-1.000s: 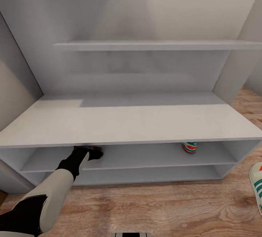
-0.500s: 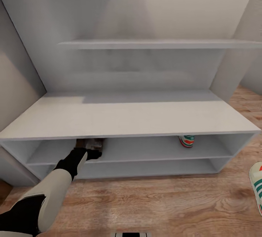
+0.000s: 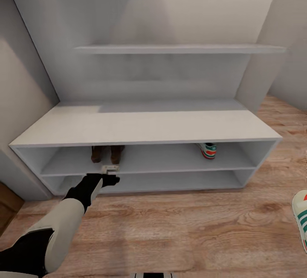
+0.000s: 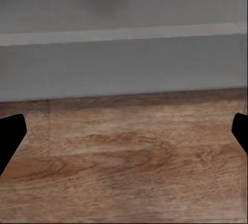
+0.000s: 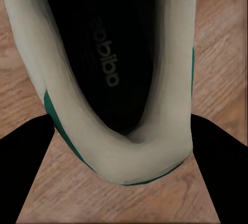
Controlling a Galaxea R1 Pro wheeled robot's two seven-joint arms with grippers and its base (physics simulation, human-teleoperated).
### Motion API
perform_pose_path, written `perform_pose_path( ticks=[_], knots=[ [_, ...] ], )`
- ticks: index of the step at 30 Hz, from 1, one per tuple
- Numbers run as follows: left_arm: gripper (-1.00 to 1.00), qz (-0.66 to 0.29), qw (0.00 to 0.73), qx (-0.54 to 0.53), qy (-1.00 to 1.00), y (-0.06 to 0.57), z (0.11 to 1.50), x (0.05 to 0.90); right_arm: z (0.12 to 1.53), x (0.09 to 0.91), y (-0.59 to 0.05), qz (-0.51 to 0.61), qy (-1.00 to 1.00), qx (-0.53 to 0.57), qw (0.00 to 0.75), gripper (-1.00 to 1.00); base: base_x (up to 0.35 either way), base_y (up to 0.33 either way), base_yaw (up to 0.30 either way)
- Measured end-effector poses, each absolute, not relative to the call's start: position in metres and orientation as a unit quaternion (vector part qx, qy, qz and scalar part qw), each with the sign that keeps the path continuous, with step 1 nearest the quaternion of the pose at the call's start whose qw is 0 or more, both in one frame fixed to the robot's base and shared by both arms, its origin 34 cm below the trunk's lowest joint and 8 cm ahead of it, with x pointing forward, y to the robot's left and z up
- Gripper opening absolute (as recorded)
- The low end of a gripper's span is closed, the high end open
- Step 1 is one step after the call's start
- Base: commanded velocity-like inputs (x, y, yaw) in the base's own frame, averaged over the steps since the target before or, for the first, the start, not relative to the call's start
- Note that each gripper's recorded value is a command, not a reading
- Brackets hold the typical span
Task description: Pick up the two gym shoes and the two sandals from the corridor floor and place them onto the hallstand (shoe rack) in the corridor, making sure they are on the rack and not on the floor. Arrange them so the two gym shoes are next to each other and the two sandals are next to each other.
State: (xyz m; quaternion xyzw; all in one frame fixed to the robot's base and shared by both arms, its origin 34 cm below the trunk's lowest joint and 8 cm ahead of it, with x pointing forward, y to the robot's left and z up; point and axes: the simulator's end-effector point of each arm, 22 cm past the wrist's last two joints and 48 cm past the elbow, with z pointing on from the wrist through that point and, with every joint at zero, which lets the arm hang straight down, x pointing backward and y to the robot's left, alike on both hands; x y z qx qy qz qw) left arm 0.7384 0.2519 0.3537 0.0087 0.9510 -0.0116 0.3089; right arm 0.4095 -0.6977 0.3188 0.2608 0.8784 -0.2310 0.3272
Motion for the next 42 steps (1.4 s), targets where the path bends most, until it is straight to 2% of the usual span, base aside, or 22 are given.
perform_pose_path(
  ticks=[12,13,18,27,32,40,42],
  knots=[
    [1.00,-0.014,0.311,0.009,0.950,0.251,0.347,0.733,0.317,0.410,-0.696,-0.229,0.879,0.260,0.327,-1.00,-0.278,-0.174,0.000],
    [1.00,-0.020,0.335,0.008,0.942,0.250,0.331,0.719,0.315,0.410,-0.692,-0.227,0.880,0.261,0.326,-1.00,-0.277,-0.175,0.000],
    [1.00,-0.053,0.341,0.002,0.938,0.248,0.287,0.664,0.312,0.410,-0.689,-0.224,0.881,0.262,0.325,-1.00,-0.277,-0.175,0.000],
    [1.00,-0.173,0.380,0.040,0.908,0.278,0.255,0.552,0.309,0.409,-0.686,-0.221,0.882,0.263,0.322,-1.00,-0.258,-0.163,0.000],
    [1.00,-0.204,0.393,0.040,0.896,0.308,0.252,0.491,0.308,0.409,-0.685,-0.219,0.883,0.263,0.322,-1.00,-0.039,-0.025,0.000],
    [1.00,-0.200,0.401,0.030,0.894,0.330,0.245,0.428,0.305,0.412,-0.676,-0.213,0.883,0.264,0.325,-1.00,-0.002,-0.001,0.000],
    [1.00,-0.235,0.420,0.017,0.876,0.344,0.266,0.425,0.304,0.412,-0.676,-0.213,0.883,0.264,0.325,-1.00,0.000,0.000,0.000]
  ],
)
